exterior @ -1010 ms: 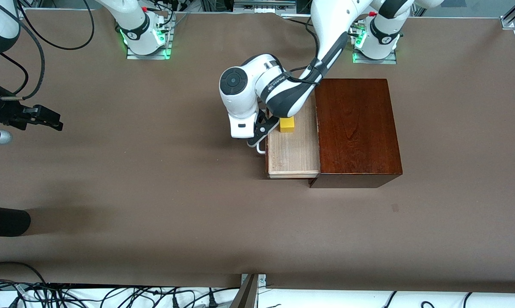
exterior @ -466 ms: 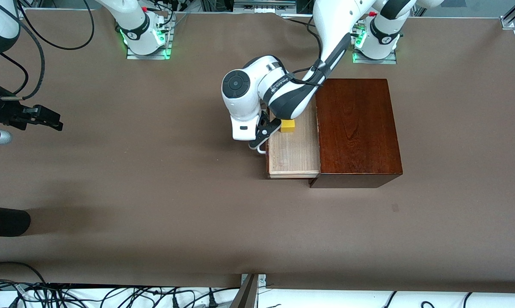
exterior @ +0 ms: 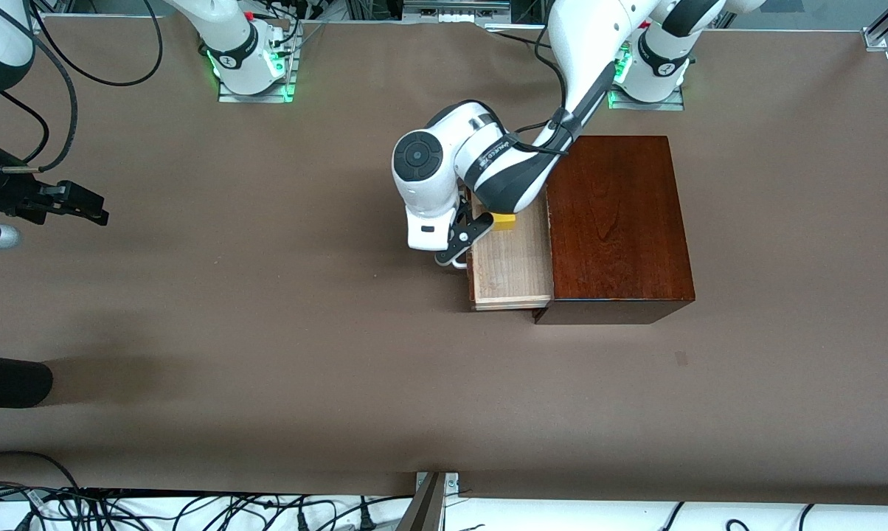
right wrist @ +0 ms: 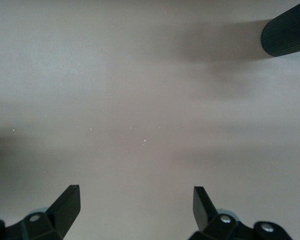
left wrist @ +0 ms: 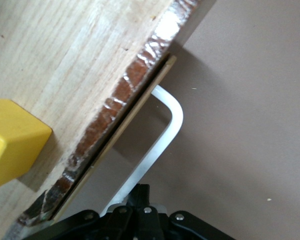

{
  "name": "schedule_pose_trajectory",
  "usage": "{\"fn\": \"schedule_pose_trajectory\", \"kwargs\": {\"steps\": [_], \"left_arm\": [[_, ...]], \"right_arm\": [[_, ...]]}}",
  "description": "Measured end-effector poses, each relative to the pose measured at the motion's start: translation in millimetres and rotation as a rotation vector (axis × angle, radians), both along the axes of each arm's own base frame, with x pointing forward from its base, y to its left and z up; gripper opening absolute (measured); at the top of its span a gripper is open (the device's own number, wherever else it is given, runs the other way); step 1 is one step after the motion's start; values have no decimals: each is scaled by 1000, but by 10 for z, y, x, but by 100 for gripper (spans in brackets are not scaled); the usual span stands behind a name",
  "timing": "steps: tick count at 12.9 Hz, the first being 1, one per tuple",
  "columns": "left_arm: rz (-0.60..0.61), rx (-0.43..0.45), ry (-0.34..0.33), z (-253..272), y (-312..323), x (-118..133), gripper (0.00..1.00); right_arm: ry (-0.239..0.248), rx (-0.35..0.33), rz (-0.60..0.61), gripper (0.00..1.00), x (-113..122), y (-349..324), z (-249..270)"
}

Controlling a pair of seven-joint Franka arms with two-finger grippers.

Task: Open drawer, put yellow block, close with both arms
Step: 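Push the drawer closed into the box with the left gripper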

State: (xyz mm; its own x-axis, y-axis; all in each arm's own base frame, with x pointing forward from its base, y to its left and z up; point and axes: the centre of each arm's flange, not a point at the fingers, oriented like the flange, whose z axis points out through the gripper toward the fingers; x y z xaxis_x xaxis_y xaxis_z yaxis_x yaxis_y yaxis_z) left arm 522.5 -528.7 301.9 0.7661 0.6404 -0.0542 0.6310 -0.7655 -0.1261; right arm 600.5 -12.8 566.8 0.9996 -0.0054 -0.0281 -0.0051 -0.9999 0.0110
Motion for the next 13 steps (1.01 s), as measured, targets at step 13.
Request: {"fn": "schedule_pose_trajectory", "kwargs": {"steps": [13], "left_arm": [[-67, -65, 97, 39, 241, 177, 1]], "right_arm": [[0, 0, 2, 100, 1, 9, 1]]}}
